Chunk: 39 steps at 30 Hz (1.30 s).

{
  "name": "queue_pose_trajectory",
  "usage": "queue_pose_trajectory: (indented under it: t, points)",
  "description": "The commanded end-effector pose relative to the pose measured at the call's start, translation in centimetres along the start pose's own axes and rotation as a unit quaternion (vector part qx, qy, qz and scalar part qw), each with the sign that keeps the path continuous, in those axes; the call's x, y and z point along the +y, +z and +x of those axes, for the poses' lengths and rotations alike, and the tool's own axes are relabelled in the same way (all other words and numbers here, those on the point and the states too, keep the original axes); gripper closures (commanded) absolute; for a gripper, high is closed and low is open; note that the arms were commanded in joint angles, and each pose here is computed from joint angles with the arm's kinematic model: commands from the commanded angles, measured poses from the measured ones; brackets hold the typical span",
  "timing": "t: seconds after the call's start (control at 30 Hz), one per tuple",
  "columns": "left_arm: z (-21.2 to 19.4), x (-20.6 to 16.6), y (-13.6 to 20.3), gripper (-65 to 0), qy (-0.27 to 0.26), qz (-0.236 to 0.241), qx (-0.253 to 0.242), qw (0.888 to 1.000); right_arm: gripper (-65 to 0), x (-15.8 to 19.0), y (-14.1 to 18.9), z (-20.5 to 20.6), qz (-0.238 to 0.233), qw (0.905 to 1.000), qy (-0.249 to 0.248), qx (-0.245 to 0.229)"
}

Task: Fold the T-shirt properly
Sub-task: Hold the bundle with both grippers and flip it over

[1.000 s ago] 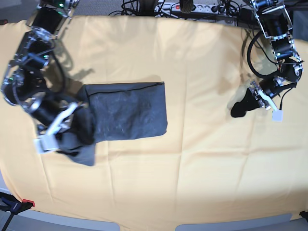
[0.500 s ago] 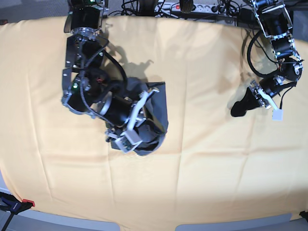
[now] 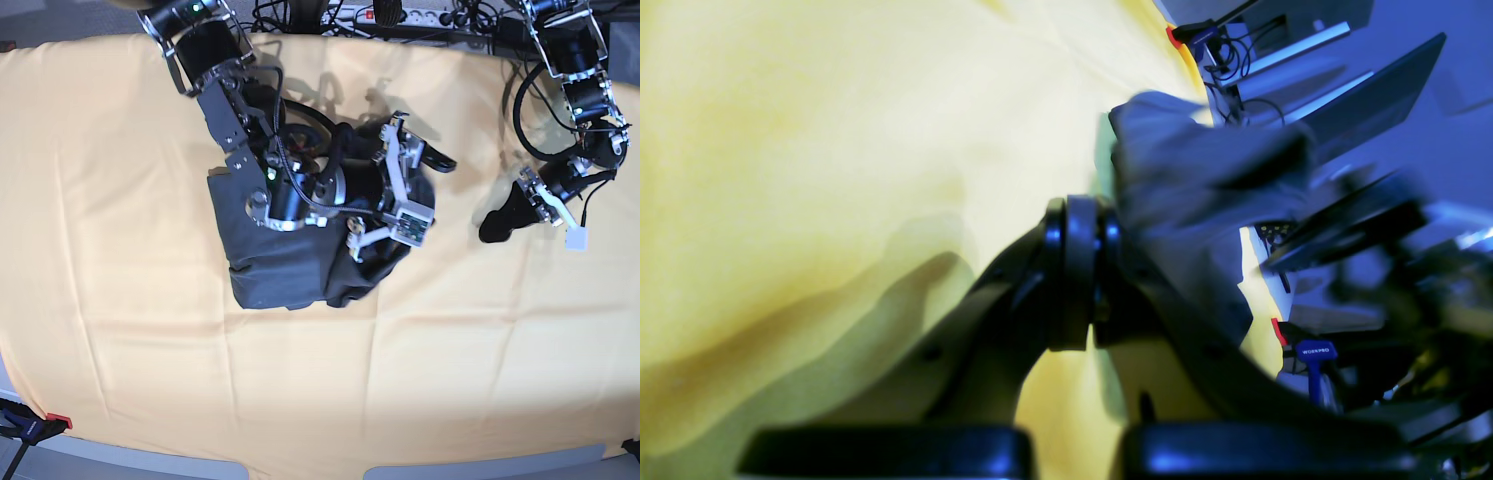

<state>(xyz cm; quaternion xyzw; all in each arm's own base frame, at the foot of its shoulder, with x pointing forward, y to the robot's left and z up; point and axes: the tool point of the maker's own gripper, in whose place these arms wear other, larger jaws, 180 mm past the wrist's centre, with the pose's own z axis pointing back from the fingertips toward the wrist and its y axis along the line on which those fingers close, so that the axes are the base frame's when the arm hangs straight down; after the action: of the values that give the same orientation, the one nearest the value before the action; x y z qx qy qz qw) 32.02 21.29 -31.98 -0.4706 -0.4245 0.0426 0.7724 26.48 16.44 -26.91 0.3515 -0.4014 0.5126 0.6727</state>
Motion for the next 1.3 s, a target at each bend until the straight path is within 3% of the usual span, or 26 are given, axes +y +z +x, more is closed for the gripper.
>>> queue_pose_trajectory:
  t: [0.0,0.13,0.33,0.4,0.5,0.67,0.8,1.0,1.13,1.27]
  points:
    - [1.4,-0.4,0.3,0.0,-0.016,-0.004,-0.011,1.0,-48.0,-0.5,0.4,2.6,-0.003,0.9992,0.023,-0.031]
    - [1.4,-0.4,0.3,0.0,-0.016,-0.004,-0.01,1.0,-48.0,-2.8,1.4,5.1,-0.033,0.9974,0.047,-0.043]
    - [2.3,-0.9,1.0,0.0,-0.019,-0.015,-0.017,1.0,-47.4,-8.6,6.1,6.8,-0.131,0.9893,0.026,-0.06]
    - [2.4,-1.1,1.4,0.0,-0.025,-0.017,-0.005,1.0,-37.0,-10.6,8.0,6.1,-0.162,0.9849,0.007,-0.061]
    - [1.0,-1.3,1.9,0.0,-0.046,-0.011,0.059,0.997,-1.0,-13.3,10.4,3.2,-0.2,0.9785,-0.027,-0.043]
    - [0.3,-4.2,0.4,0.0,-0.106,-0.039,0.108,0.988,0.0,-16.8,11.7,-2.2,-0.218,0.9745,-0.054,0.003]
    - [-1.5,-8.8,-1.8,0.0,-0.179,-0.091,0.159,0.967,0.0,-19.5,12.5,-5.3,-0.229,0.9686,-0.083,0.049]
    - [-6.9,-15.7,-4.3,0.0,-0.26,-0.187,0.24,0.916,0.0,-22.8,13.0,-6.0,-0.232,0.9644,-0.103,0.076]
    - [-10.9,-15.6,-6.1,0.0,-0.299,-0.174,0.288,0.893,0.0,-23.1,11.2,-8.5,-0.203,0.9632,-0.106,0.141]
    - [-14.2,-15.1,-7.2,0.0,-0.326,-0.165,0.316,0.876,0.0,-23.6,10.3,-10.1,-0.204,0.9577,-0.067,0.191]
